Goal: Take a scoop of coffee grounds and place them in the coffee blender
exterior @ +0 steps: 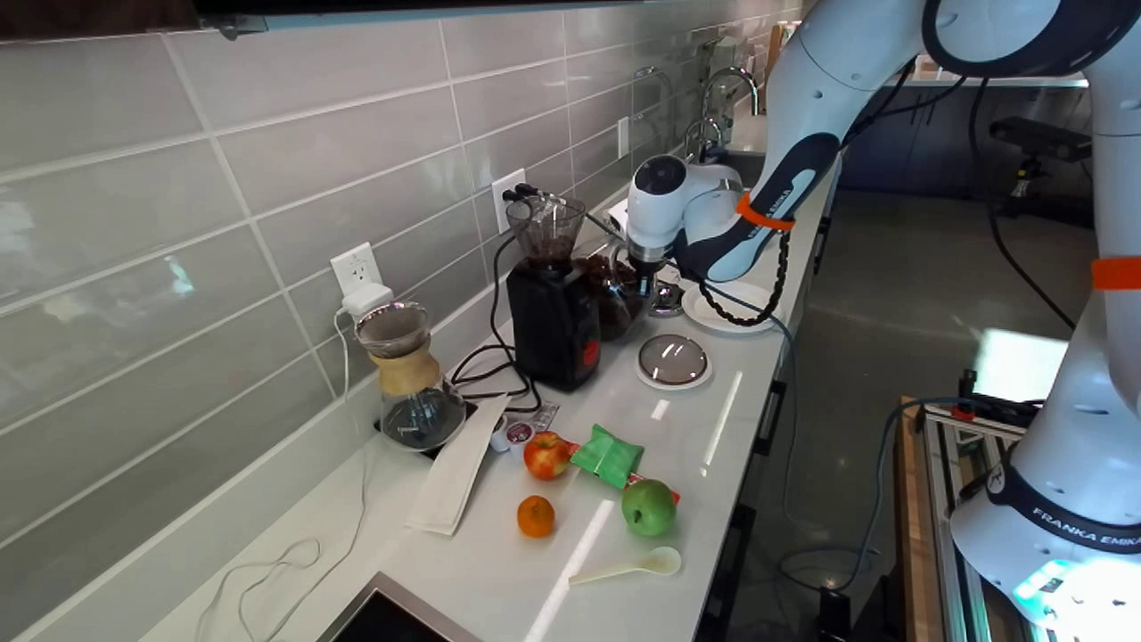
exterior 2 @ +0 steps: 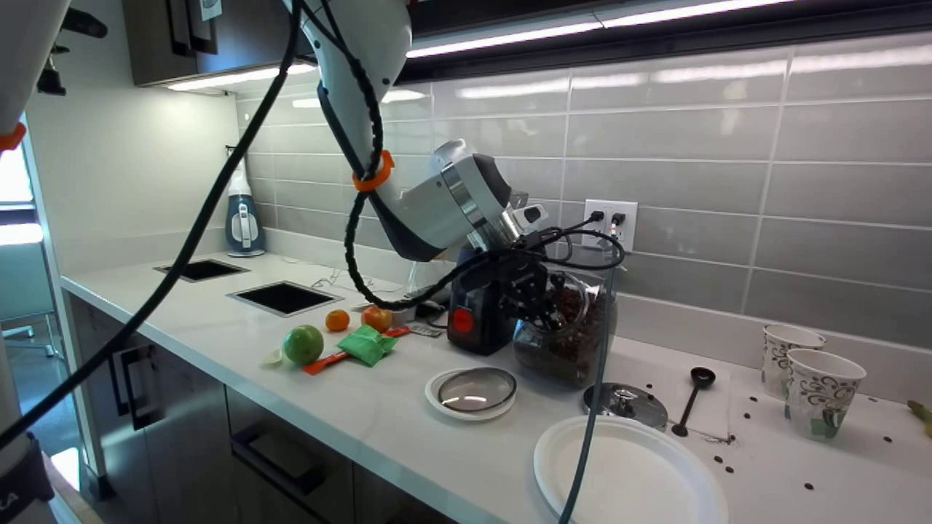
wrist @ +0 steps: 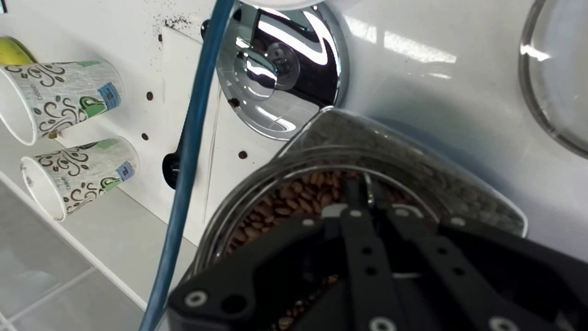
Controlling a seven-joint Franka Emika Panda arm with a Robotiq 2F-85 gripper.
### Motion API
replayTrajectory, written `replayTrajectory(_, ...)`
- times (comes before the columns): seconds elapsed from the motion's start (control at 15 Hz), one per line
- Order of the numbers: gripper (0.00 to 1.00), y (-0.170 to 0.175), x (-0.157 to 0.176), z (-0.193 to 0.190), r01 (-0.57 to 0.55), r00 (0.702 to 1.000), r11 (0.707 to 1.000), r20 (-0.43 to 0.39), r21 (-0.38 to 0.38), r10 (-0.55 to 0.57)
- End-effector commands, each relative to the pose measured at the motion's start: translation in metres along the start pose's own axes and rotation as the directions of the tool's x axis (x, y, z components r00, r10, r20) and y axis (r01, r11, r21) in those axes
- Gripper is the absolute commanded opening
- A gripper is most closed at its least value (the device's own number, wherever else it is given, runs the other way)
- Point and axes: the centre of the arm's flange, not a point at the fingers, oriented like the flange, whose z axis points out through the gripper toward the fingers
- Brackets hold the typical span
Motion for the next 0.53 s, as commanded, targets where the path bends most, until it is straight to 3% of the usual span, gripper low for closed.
replayTrajectory(0.0,0.01,0.0061,0.0005,0.0089,-0.005,1.0,1.0,0.028,-0.014,0.005)
replayTrajectory(0.47,0.01,0.0,0.0031,0.0039,0.011,0.999,0.996,0.043,-0.085,-0.008)
